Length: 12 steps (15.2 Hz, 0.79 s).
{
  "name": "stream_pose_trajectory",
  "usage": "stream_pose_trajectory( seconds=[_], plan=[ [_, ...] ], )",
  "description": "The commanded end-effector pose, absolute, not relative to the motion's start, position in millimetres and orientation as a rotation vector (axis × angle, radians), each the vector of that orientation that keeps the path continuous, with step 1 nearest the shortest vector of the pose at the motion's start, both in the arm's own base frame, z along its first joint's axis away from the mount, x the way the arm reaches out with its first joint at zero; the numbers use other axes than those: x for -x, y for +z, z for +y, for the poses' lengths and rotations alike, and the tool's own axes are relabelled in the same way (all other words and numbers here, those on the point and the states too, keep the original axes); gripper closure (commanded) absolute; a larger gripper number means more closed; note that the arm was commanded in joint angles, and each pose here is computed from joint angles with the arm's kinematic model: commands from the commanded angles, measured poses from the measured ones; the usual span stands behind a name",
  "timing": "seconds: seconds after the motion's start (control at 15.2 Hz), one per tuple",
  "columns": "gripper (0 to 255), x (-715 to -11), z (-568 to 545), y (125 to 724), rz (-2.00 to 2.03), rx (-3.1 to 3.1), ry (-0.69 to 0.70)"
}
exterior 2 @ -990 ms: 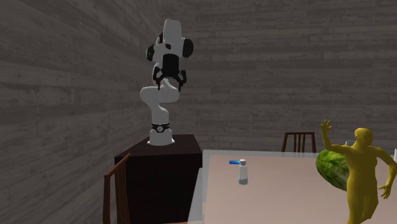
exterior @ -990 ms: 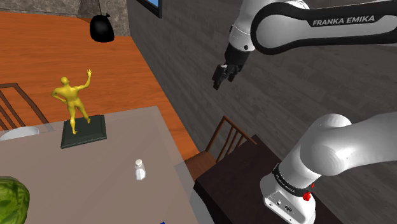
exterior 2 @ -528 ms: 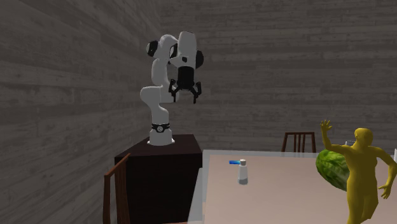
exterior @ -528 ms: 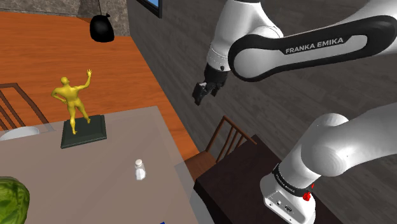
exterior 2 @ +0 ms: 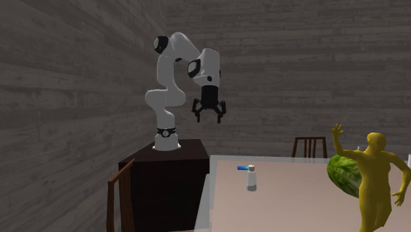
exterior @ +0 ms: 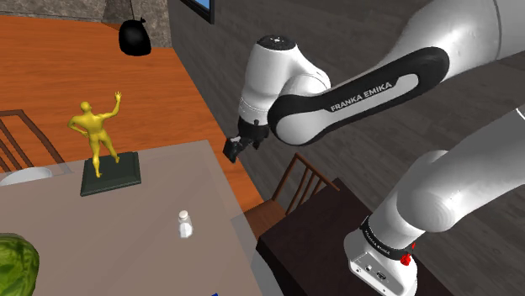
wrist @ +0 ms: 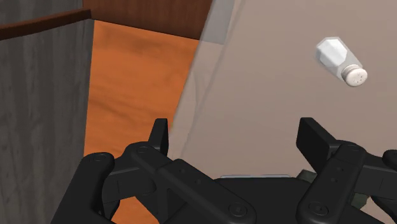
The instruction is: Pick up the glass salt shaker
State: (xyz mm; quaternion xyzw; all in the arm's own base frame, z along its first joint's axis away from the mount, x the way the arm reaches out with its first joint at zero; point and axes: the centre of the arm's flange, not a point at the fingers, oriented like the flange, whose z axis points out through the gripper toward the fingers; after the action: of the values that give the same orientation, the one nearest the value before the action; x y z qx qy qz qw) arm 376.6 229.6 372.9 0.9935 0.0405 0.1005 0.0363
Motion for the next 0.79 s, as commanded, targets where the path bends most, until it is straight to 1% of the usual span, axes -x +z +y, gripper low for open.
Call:
stream_pose_trajectory(
  seconds=[0.0, 0.73],
  plan=[
    [0, -376.7, 249.1, 355.0, 0.119, -3.053, 0.313],
    [0, -400.7, 355.0, 258.3, 0.099, -3.05, 0.331]
  ],
)
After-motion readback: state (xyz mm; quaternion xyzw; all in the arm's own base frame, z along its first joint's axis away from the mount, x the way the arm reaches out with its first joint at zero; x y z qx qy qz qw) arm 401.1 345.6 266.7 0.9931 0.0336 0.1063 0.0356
